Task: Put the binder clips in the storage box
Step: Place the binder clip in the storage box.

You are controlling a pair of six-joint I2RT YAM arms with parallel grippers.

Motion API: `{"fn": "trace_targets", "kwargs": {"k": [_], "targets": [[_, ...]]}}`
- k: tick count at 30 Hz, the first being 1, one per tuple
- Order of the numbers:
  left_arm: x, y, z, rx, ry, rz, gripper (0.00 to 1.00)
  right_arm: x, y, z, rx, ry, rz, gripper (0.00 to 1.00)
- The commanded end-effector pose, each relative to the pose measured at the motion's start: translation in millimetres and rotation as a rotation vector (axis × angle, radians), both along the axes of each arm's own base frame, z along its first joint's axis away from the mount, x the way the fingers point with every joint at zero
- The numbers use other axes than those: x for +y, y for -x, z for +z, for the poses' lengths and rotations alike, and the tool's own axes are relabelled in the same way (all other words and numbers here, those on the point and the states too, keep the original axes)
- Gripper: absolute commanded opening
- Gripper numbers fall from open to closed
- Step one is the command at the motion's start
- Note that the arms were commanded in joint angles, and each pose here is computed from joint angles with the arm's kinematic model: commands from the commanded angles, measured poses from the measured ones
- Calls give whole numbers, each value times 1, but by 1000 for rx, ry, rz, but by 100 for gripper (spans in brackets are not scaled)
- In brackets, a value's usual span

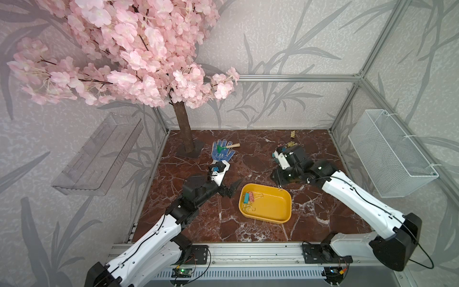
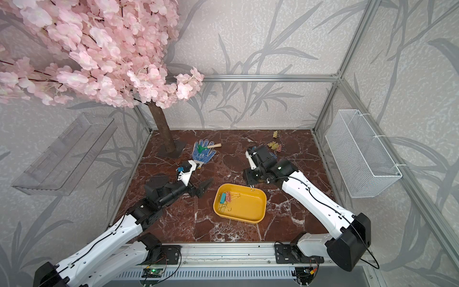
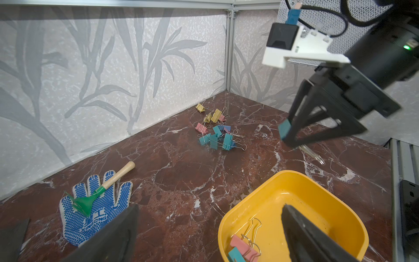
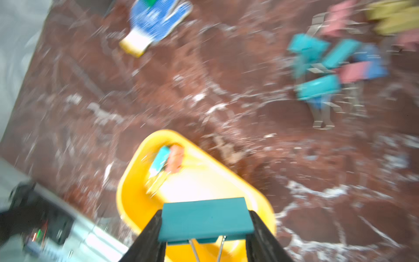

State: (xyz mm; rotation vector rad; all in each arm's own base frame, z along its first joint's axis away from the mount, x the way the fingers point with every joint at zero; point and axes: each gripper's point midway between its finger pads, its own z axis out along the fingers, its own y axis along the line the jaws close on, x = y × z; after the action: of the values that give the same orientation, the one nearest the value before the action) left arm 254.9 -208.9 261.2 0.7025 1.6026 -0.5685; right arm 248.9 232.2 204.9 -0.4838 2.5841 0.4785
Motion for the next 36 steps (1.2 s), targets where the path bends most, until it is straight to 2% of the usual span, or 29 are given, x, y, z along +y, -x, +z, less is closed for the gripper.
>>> {"fn": "trace_targets", "kwargs": {"k": [1, 7, 15, 19, 24, 27, 28, 31, 34, 36], "targets": [[1, 7, 6, -48, -1, -15, 100, 29, 35, -24, 103, 65, 137, 38], [10, 11, 14, -103, 10, 12, 100, 75, 63, -69, 213, 149, 276, 42], [12, 11, 14, -115, 2, 22, 100, 115, 66, -115, 266, 239, 338, 48], [12, 9, 12, -109, -4, 29, 100, 122, 59, -115, 240, 222, 323, 58], [9, 11, 12, -112, 4, 8, 100, 118, 51, -99, 166, 197, 301, 79], [4, 20, 20, -137, 41, -44, 100, 117, 44, -85, 138, 133, 285, 83], [2, 24, 24, -149, 59, -62, 100, 114, 41, -84, 139, 123, 273, 84], [2, 28, 41, -152, 164, -60, 98, 95, 28, -46, 92, 9, 197, 84], [10, 0, 47, 48, 278, 142, 84, 36, -4, -13, 26, -150, -47, 84], [-5, -13, 43, 179, 283, 198, 76, -11, -19, 4, -37, -272, -220, 84]]}}
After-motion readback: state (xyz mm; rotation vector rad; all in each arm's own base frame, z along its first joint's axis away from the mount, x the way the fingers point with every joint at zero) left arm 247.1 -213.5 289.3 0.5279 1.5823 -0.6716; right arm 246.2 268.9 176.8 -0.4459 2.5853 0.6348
